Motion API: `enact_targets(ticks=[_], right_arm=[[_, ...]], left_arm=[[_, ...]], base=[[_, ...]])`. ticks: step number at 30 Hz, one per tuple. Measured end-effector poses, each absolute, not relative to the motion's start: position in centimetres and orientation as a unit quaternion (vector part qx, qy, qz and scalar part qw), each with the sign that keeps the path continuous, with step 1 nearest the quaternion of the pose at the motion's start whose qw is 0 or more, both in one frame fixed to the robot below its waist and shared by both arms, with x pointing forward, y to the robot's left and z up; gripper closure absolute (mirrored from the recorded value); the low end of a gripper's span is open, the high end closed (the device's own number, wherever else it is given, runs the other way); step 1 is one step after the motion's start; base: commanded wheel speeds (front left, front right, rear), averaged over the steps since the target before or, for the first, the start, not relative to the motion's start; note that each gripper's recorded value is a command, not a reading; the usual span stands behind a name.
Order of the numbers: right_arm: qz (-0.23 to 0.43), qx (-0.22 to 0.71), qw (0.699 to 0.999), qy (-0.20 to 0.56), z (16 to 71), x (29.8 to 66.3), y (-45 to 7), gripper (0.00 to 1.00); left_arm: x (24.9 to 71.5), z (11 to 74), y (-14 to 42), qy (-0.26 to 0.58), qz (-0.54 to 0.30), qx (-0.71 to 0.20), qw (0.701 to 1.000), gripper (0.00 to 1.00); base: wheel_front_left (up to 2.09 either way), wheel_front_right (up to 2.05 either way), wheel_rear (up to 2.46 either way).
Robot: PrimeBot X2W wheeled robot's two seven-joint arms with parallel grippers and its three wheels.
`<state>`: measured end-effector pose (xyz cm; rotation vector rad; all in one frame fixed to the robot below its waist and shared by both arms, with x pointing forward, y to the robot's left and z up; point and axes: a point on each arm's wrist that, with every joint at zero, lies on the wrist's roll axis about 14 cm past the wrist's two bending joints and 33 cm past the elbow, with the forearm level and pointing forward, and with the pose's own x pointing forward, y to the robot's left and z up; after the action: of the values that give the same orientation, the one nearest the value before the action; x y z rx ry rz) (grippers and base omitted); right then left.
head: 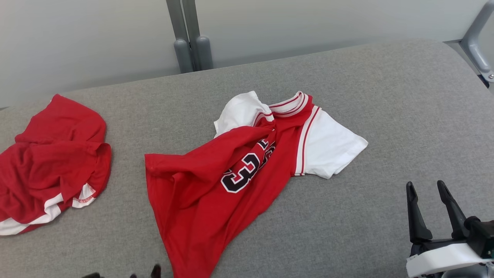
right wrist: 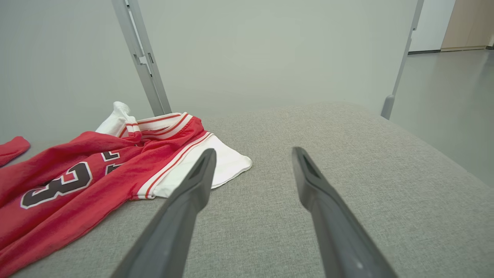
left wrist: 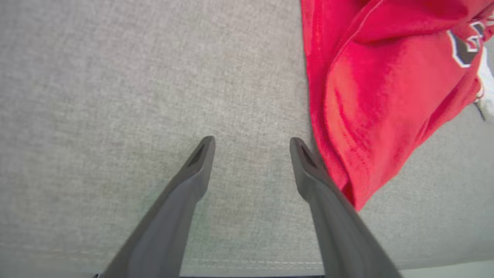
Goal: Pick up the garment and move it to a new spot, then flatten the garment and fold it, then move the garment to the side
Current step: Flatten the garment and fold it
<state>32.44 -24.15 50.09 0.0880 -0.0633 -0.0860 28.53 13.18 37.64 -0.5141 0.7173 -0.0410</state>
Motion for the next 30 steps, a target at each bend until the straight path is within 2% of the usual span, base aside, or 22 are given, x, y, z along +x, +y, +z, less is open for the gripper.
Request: enact_targets(ticks=[4,7,12,18,20,23,30], right_arm=[[-0.044,0.044,0.998,-0.03,50.0,32.4,-24.2,0.0],[-0.041,0.045,0.998,-0.029,49.9,32.6,-23.9,0.0],[-0.04,0.046,0.997,-0.039,50.6,33.1,-23.8,0.0],[-0.067,0.044,0.996,-0.033,50.2,32.3,-25.3,0.0],[-0.072,0.045,0.996,-0.028,49.9,32.1,-25.5,0.0],[-0.077,0.045,0.996,-0.022,49.6,32.0,-25.7,0.0],[-0.084,0.045,0.995,-0.015,49.2,32.4,-26.1,0.0]], left_arm=[[31.8,42.0,9.4,0.279,-0.096,-0.247,0.923,0.0],[33.5,43.5,6.2,0.27,-0.138,-0.256,0.918,0.0],[37.1,41.9,7.3,0.268,-0.114,-0.147,0.945,0.0],[38.9,40.9,6.2,0.281,-0.122,-0.134,0.942,0.0],[39.1,40.1,6.0,0.294,-0.127,-0.129,0.938,1.0],[40.3,39.6,7.0,0.287,-0.114,-0.113,0.944,1.0],[44.9,42.0,9.6,0.197,-0.068,-0.092,0.974,1.0]], base=[[0.0,0.0,0.0],[0.0,0.0,0.0],[0.0,0.0,0.0],[0.0,0.0,0.0],[0.0,0.0,0.0],[0.0,0.0,0.0],[0.0,0.0,0.0]])
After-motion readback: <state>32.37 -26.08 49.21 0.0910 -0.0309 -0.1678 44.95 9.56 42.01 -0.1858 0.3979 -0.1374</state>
